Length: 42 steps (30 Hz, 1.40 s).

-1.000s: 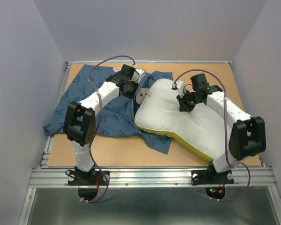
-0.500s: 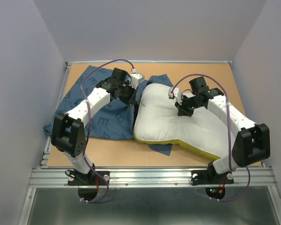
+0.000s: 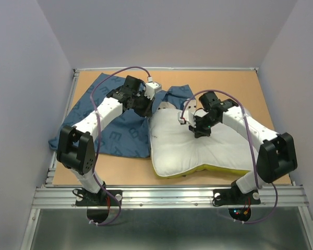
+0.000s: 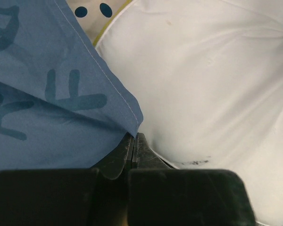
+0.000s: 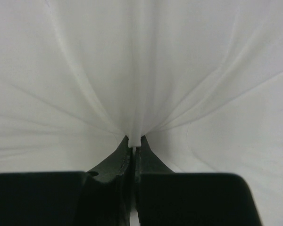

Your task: Put the pillow into the pillowcase

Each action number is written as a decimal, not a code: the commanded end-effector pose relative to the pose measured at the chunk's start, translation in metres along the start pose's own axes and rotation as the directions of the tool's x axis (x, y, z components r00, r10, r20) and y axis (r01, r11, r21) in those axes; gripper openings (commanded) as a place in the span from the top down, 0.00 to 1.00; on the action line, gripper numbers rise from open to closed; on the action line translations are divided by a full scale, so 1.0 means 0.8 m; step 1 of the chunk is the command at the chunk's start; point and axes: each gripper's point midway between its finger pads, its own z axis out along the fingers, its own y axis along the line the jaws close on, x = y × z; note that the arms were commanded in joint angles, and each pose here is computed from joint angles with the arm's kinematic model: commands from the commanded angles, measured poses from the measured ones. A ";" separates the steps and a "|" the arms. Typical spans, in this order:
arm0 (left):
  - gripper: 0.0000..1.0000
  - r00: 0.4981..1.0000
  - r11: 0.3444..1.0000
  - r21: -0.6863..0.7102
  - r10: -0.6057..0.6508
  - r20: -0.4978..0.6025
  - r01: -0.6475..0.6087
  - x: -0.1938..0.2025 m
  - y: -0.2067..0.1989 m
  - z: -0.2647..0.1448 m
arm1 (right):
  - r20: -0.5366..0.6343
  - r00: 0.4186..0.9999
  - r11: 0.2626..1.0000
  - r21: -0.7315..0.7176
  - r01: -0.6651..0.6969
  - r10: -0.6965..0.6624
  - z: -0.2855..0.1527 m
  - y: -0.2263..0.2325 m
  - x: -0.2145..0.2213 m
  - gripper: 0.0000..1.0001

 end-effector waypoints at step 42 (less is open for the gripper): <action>1.00 0.957 0.813 0.518 0.285 0.046 -0.267 -0.008 -0.115 -0.081 | 0.491 0.514 0.280 0.474 -0.835 0.703 0.067 -0.307 -0.033 0.99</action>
